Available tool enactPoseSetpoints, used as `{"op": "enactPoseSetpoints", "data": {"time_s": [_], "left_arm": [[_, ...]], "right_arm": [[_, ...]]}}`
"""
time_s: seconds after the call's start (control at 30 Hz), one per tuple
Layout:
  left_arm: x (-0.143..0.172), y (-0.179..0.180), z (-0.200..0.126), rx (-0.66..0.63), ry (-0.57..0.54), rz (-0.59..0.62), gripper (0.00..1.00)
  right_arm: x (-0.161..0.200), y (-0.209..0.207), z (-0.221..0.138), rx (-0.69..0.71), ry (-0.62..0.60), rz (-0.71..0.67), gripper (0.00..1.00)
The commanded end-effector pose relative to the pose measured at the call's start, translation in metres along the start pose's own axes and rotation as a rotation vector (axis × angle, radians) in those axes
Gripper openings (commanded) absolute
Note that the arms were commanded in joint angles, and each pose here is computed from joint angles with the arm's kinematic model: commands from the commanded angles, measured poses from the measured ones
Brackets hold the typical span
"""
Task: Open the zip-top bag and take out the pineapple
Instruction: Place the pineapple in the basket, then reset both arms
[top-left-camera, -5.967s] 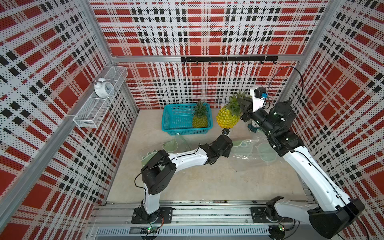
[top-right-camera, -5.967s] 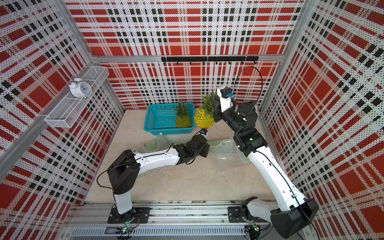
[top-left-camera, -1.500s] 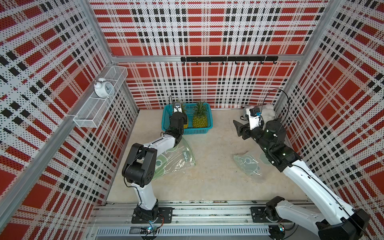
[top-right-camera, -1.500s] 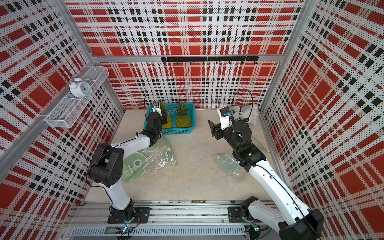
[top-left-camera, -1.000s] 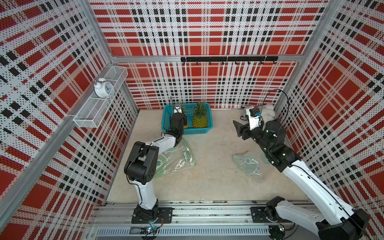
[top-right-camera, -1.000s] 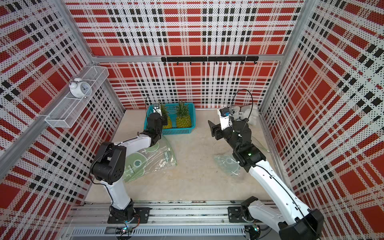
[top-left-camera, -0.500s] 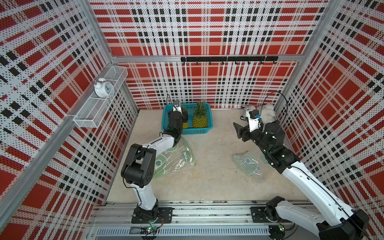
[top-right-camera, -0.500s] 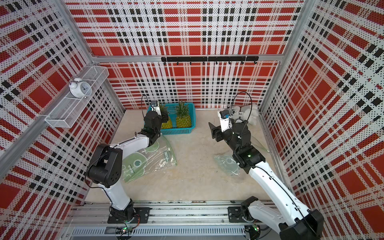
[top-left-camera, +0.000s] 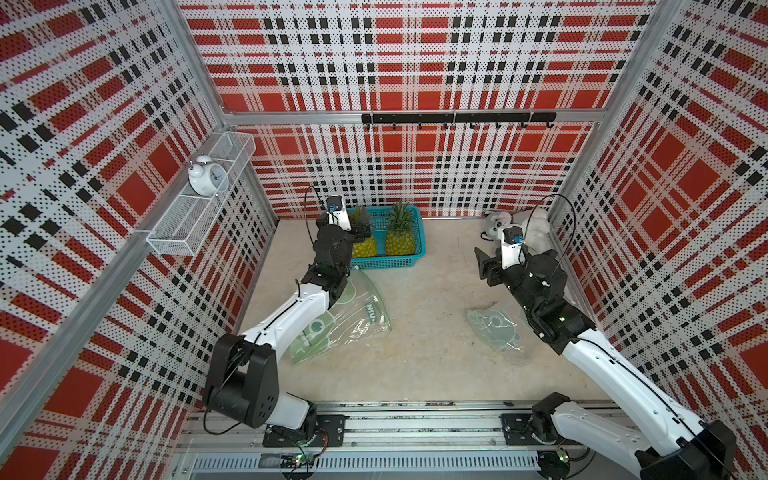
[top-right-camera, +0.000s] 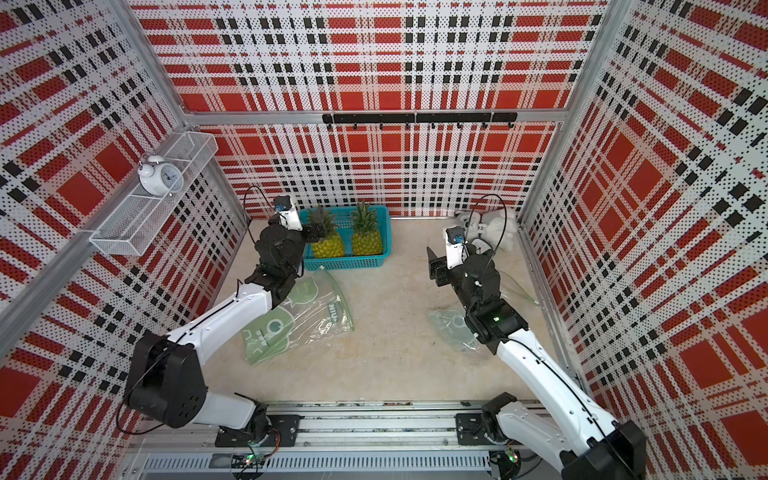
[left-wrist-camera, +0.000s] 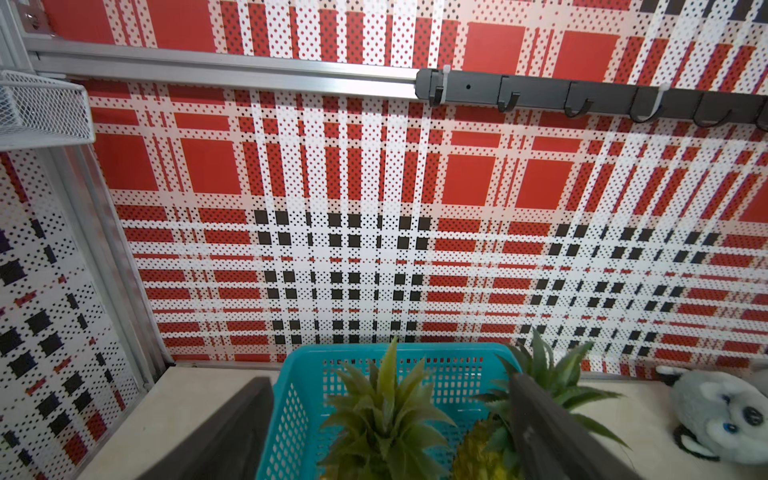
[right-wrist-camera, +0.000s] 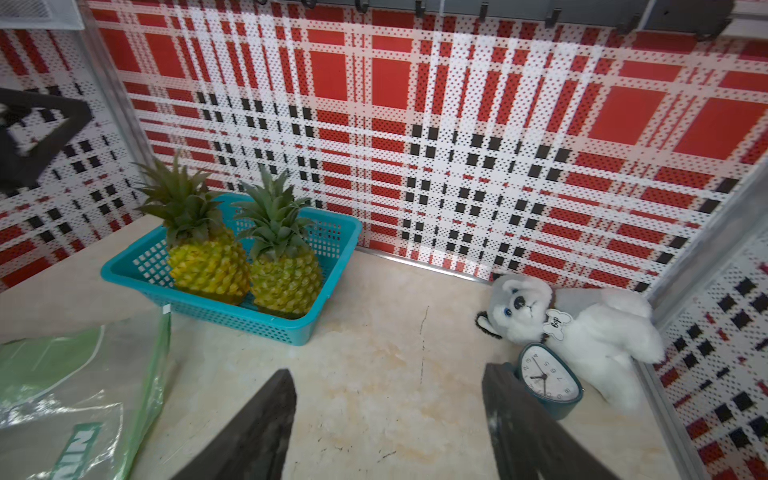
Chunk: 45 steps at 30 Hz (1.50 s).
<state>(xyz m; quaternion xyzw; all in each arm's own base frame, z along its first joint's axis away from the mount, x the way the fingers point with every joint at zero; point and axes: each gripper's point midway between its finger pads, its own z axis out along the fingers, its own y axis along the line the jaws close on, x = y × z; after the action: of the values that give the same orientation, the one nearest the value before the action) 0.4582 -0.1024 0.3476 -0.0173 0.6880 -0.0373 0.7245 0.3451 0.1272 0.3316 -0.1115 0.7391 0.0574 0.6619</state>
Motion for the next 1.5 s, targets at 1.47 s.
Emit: {"op": "enactPoseSetpoints", "data": {"time_s": [1.47], "left_arm": [[0.161, 0.151, -0.136, -0.362, 0.153, -0.057, 0.98]], "right_arm": [[0.197, -0.134, -0.019, 0.418, 0.104, 0.183, 0.81]]}}
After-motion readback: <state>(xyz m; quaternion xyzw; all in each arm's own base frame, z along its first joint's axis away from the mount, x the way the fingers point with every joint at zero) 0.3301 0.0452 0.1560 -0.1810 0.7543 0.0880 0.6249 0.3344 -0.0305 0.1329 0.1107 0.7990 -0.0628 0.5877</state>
